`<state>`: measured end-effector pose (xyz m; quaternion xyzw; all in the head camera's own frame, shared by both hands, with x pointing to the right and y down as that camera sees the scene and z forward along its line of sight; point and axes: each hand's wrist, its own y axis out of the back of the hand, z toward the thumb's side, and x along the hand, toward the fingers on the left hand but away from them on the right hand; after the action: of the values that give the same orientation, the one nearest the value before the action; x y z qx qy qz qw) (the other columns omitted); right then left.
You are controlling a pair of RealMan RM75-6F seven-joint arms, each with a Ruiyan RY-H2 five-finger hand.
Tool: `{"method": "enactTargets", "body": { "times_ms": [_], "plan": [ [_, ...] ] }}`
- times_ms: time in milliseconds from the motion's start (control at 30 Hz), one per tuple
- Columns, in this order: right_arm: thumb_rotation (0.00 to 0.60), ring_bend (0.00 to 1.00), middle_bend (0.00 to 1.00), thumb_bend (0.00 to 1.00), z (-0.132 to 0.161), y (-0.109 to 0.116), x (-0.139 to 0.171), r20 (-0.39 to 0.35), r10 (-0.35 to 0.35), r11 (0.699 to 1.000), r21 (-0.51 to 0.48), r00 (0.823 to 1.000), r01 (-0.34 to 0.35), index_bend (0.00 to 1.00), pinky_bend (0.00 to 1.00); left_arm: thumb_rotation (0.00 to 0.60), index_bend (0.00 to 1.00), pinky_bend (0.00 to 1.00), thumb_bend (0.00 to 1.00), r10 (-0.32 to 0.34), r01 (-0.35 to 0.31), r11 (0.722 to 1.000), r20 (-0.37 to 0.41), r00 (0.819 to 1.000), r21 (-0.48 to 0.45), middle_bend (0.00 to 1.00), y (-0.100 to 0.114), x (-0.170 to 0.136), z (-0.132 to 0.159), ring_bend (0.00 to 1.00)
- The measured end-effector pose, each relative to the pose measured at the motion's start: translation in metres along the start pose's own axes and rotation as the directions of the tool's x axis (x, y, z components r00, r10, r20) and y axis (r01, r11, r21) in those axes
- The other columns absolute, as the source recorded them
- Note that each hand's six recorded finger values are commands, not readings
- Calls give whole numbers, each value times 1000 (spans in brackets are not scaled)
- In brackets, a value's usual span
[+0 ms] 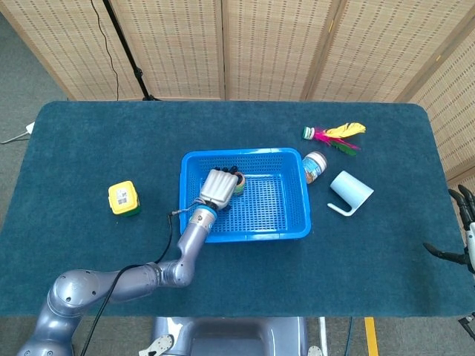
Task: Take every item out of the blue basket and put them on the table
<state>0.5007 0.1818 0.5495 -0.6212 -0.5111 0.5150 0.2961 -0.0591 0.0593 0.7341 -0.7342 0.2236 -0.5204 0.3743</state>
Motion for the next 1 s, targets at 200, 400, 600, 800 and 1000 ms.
{"method": "enactTargets", "body": {
  "times_ms": [200,400,600,800,1000],
  "plan": [
    [600,0,0,0,0,0,0,-2,5,1000,-6,1000,-5,0,0,600,595,446,405,23,-23,1000,-12,1000,18,403,-4,4,2,409],
    [600,0,0,0,0,0,-1,0,8,1000,-8,1000,-8,0,0,600,771,529,597,72,-71,997,-17,997,39,526,-4,6,6,514],
    [600,0,0,0,0,0,-1,-4,11,1000,-10,1000,-11,0,0,600,794,530,621,128,-128,991,-3,992,28,528,3,4,12,515],
    [600,0,0,0,1,-1,-1,-9,14,1000,-10,1000,-14,0,0,600,794,530,618,165,-165,986,25,986,-14,528,17,-5,17,526],
    [600,0,0,0,6,0,2,-24,11,1000,-10,1000,-12,0,0,600,793,530,611,222,-216,973,72,972,-86,528,45,-25,18,526]
  ]
}}
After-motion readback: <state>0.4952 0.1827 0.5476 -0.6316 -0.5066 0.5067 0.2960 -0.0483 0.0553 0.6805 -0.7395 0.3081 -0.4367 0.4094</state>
